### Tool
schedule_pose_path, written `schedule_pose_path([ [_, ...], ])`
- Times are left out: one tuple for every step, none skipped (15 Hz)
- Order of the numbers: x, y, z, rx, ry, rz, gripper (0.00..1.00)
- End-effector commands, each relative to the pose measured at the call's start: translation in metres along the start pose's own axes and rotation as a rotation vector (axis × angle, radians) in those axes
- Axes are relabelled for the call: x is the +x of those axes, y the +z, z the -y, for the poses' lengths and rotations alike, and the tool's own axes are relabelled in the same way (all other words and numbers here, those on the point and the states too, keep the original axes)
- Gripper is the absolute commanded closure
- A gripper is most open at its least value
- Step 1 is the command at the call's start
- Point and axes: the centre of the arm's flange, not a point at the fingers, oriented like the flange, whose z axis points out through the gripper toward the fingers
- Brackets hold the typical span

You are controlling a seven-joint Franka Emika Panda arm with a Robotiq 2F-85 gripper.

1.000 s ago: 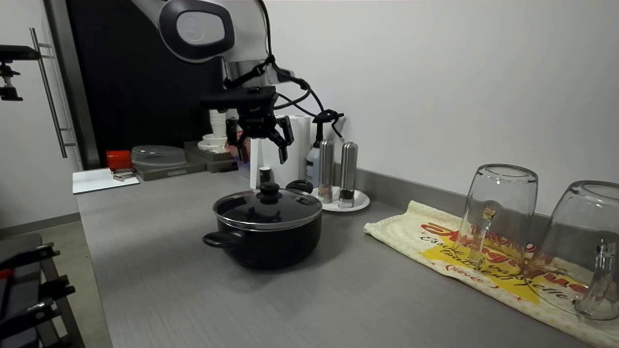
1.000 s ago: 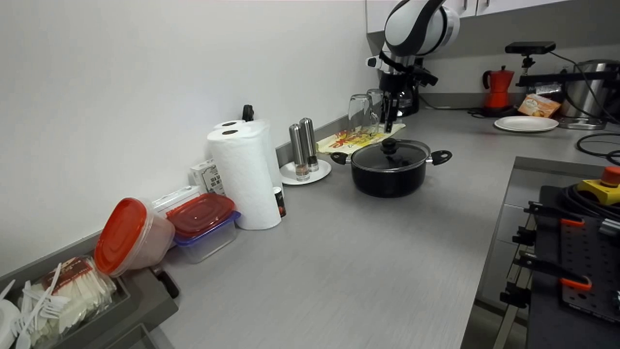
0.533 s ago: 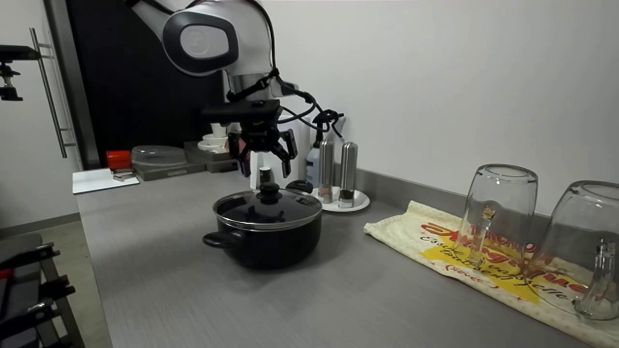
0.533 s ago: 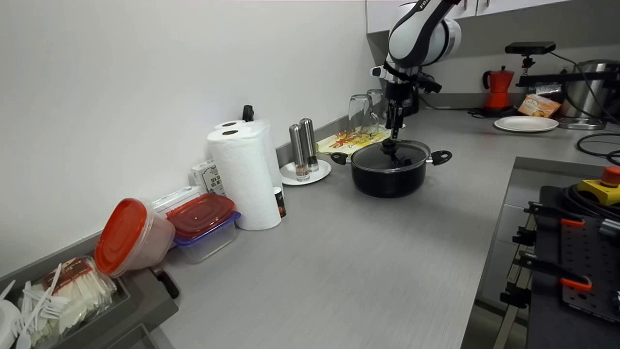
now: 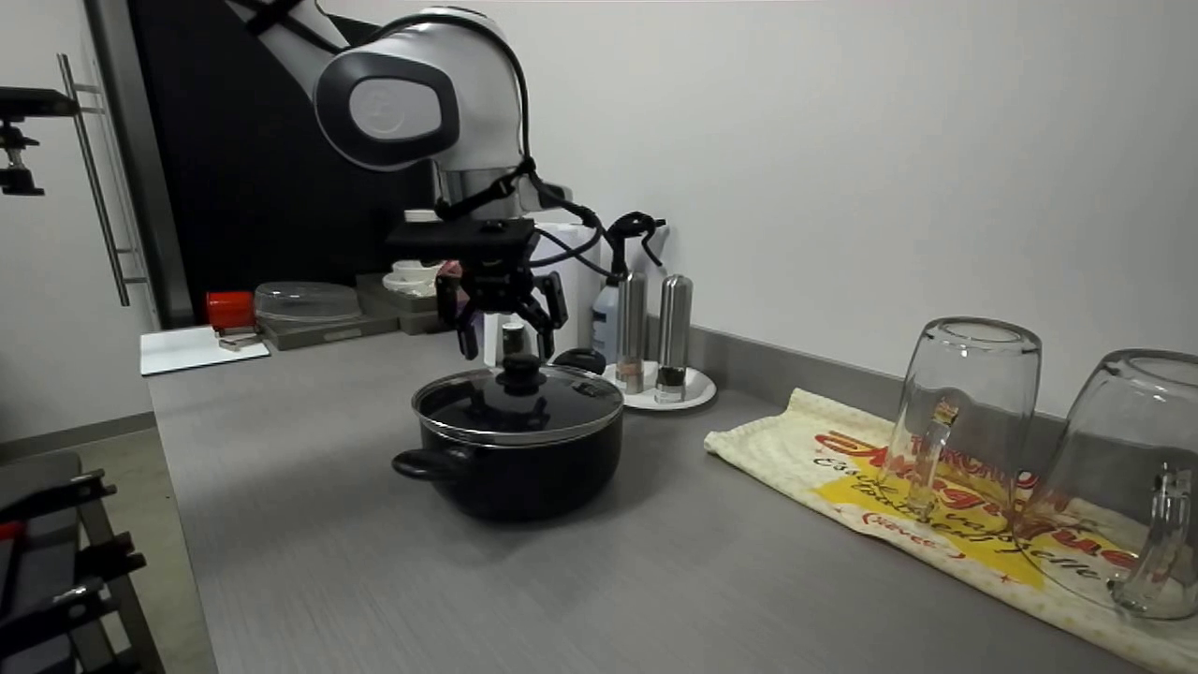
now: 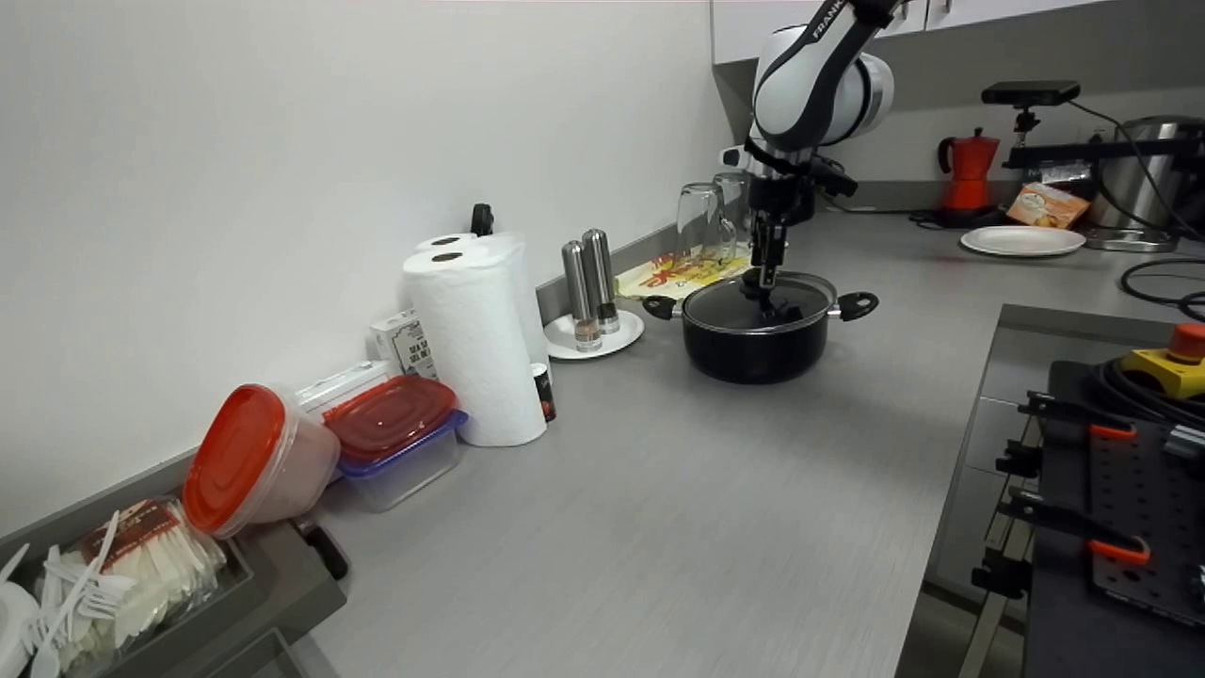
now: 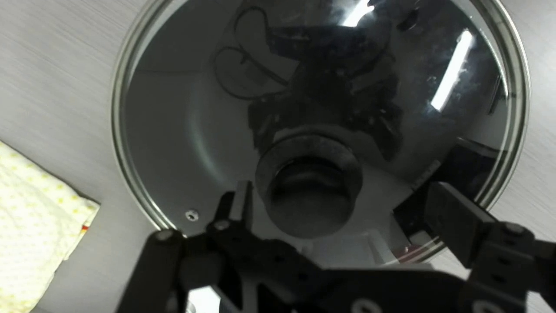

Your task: Pick up the lid from the pot and put it on the counter

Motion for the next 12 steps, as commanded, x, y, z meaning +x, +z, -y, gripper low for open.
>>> schedule_pose_path([
  [0.0003,0.0094,0.0073,-0.017,-0.003,-0.006,0.00],
  [0.0002,0.0107,0.0080,-0.016,-0.004,-0.007,0.00],
  [-0.0003,0.0110,0.0080,-0.019,-0.008,-0.010,0.25],
  [-0.0008,0.0107,0.0071,-0.023,-0.010,-0.012,0.28],
  [-0.0014,0.0097,0.0057,-0.029,-0.009,-0.017,0.34],
  [-0.0028,0.0091,0.0040,-0.034,-0.007,-0.019,0.42],
  [-0.0038,0.0085,0.0024,-0.038,-0.004,-0.022,0.50],
  [-0.0047,0.0078,0.0010,-0.041,-0.001,-0.024,0.57],
  [-0.0055,0.0072,-0.0002,-0.043,0.001,-0.026,0.66],
  [-0.0060,0.0065,-0.0014,-0.046,0.004,-0.028,0.72],
  [-0.0059,0.0060,-0.0015,-0.045,0.005,-0.029,0.75],
  [-0.0058,0.0057,-0.0016,-0.044,0.007,-0.030,0.75],
])
